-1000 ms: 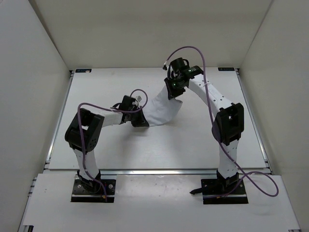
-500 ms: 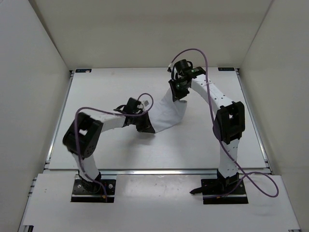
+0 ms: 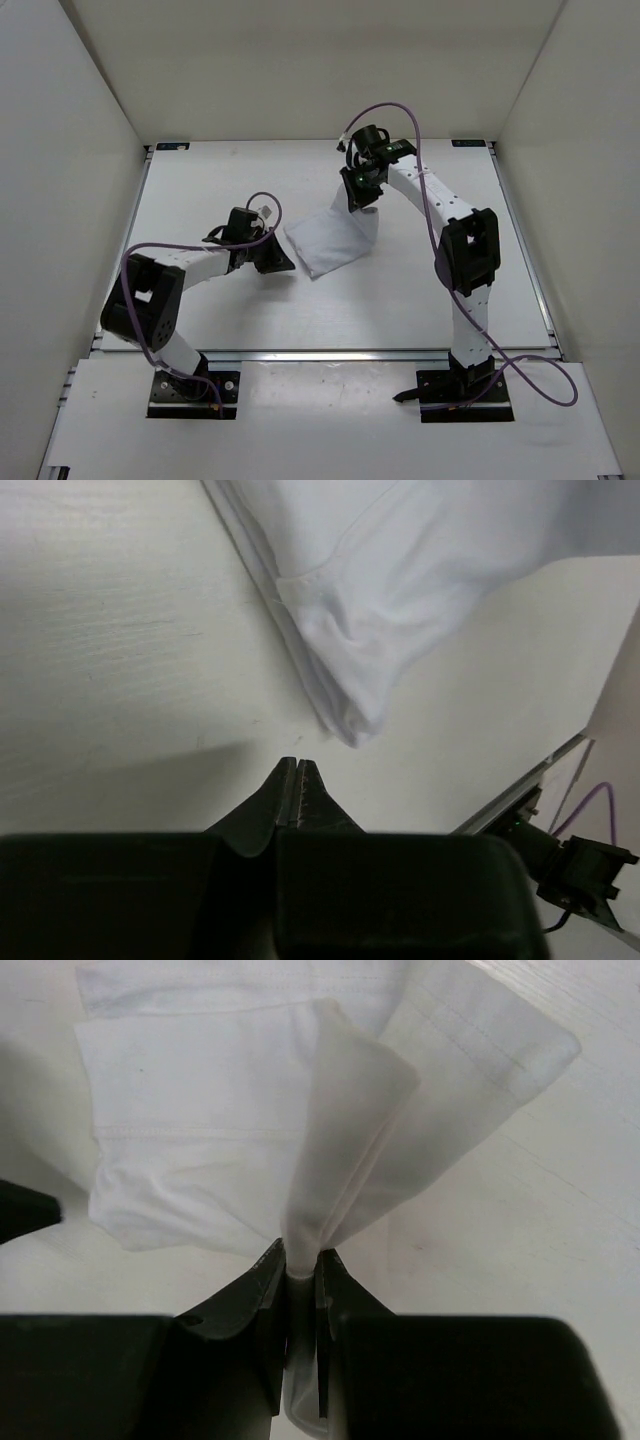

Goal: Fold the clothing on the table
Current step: Fold the skirt

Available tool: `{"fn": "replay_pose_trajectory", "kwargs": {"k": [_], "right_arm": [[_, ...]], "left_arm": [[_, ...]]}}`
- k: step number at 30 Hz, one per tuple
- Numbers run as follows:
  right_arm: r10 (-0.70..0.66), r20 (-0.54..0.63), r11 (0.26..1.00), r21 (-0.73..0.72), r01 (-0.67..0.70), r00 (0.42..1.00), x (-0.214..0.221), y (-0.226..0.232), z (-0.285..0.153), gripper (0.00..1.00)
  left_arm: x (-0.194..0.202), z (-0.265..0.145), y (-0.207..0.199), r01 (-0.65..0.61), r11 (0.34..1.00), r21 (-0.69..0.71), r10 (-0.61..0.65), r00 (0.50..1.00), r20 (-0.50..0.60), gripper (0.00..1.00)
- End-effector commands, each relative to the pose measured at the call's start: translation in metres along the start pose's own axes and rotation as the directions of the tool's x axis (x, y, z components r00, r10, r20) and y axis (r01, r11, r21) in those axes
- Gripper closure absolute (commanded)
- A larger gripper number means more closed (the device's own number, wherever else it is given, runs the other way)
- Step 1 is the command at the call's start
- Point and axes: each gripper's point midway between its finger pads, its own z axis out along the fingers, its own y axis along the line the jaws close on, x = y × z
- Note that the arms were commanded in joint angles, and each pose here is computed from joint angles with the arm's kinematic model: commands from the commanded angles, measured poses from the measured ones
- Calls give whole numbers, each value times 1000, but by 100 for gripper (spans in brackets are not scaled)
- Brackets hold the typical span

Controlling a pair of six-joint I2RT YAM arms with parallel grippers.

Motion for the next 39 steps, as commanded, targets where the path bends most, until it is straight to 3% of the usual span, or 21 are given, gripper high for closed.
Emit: {"fn": "replay_pose_trajectory", "kwargs": {"k": [1, 8, 21, 24, 26, 27, 31, 37, 39], "right_arm": [[-50, 82, 994, -98, 58, 995, -27, 37, -3, 100], [-109, 65, 977, -179, 119, 992, -27, 89, 22, 100], [-122, 30, 954, -272, 125, 992, -16, 131, 47, 97], [-120, 25, 949, -292, 122, 993, -16, 139, 52, 81], [-104, 5, 952, -288, 101, 995, -11, 139, 54, 56], [-95, 6, 954, -285, 92, 995, -14, 133, 55, 49], [-41, 56, 951, -304, 56, 998, -30, 122, 29, 41], [4, 131, 981, -194, 22, 991, -42, 77, 4, 48], [19, 126, 991, -134, -2, 992, -36, 55, 6, 64]], "left_arm": [[0, 13, 2, -29, 999, -16, 29, 1000, -7, 100], [1, 33, -3, -15, 1000, 8, 16, 999, -28, 100], [4, 61, -11, 7, 999, 34, -5, 998, -57, 100], [4, 59, -8, 15, 999, 33, -13, 998, -56, 100], [4, 56, -3, 38, 999, 31, -36, 998, -54, 100], [3, 55, -5, 40, 999, 36, -38, 998, -49, 100], [2, 50, -2, 62, 997, 52, -60, 997, -39, 100], [-7, 34, -2, 70, 995, 74, -69, 997, -19, 100], [-11, 25, 2, 78, 995, 68, -78, 997, 4, 100]]}}
